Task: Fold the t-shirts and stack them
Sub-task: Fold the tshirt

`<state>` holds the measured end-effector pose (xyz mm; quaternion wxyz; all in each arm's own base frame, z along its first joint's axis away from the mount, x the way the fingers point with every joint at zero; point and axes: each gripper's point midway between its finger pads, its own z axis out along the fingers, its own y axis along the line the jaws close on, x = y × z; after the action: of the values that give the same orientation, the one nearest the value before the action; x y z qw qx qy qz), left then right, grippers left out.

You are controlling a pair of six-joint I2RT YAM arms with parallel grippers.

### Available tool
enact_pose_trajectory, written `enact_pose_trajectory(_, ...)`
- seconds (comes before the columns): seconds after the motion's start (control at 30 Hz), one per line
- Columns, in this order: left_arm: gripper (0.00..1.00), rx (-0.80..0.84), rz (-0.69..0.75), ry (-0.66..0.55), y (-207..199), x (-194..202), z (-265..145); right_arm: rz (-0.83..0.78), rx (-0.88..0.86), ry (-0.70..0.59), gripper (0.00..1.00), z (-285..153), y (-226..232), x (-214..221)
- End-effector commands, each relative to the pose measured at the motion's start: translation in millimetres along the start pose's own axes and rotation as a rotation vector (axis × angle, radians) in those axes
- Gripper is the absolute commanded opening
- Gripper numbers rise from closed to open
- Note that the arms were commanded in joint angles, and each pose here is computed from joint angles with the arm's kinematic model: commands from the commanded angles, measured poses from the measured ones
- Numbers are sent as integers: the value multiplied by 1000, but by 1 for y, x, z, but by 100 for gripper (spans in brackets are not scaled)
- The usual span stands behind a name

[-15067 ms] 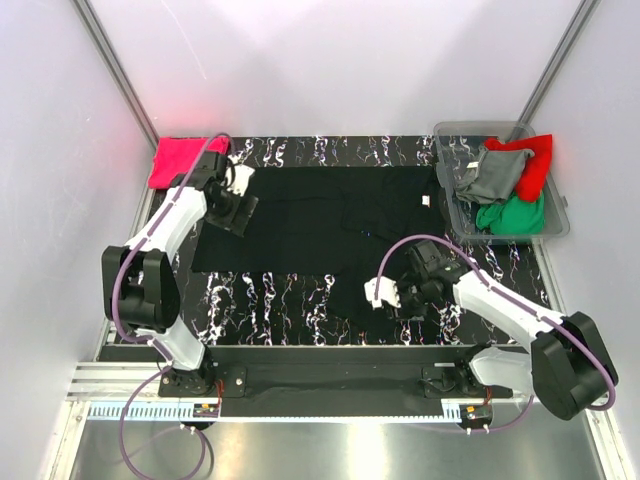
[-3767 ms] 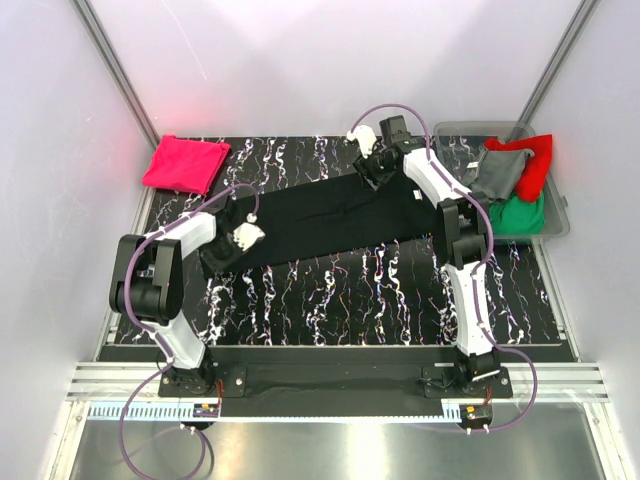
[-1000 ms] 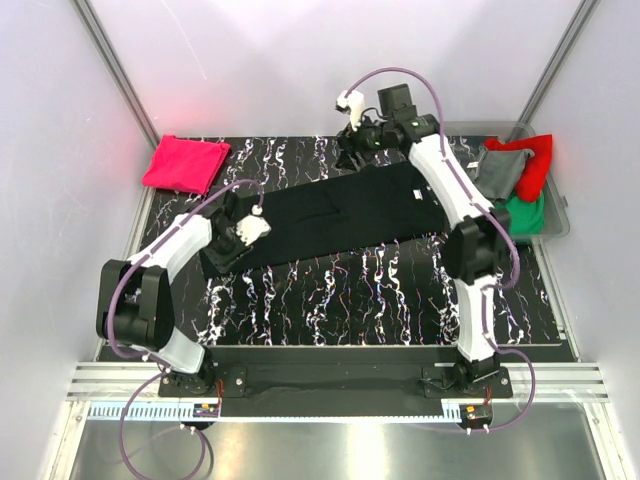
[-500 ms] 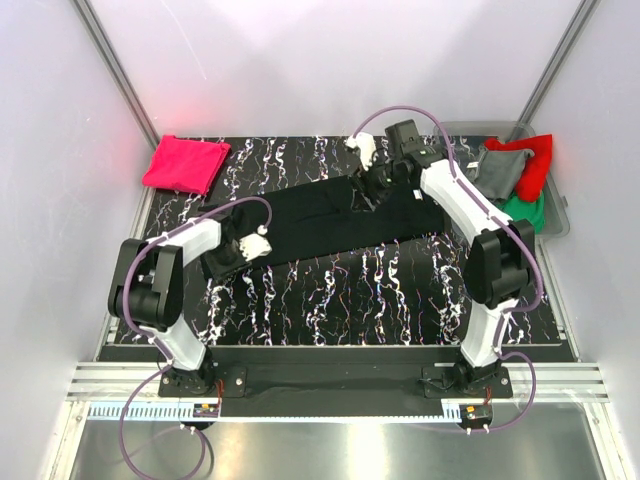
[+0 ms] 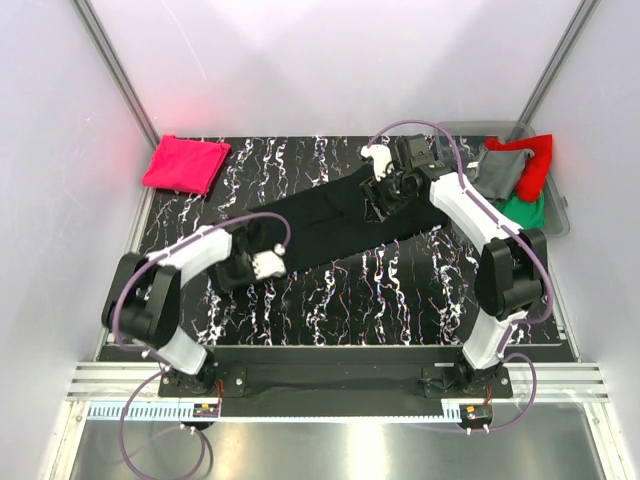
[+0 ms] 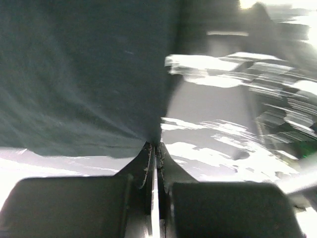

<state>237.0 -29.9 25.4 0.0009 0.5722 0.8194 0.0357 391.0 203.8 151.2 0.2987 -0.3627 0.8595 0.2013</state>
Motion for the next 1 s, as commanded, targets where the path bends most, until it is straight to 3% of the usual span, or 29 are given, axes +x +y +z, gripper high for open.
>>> enact_pose_trajectory(0.0, 0, 242, 122, -49, -74, -4, -30, 135, 82, -28, 69, 13, -23, -5)
enact_pose_trajectory(0.27, 0, 407, 207, -176, -138, -62, -66, 240, 111, 51, 68, 75, -55, 5)
enact_pose_trajectory(0.5, 0, 522, 322, -163, -186, -97, -72, 228, 168, 40, 68, 111, -88, -11)
enact_pose_trajectory(0.67, 0, 541, 313, -198, -190, -116, -76, 267, 127, 27, 71, 134, -89, -18)
enact_pose_trajectory(0.8, 0, 549, 321, -197, -189, -132, -72, 305, -40, -34, 73, 152, -70, -41)
enact_pose_trajectory(0.97, 0, 558, 334, -192, -192, -153, -73, 325, -108, -50, 75, 189, -62, -49)
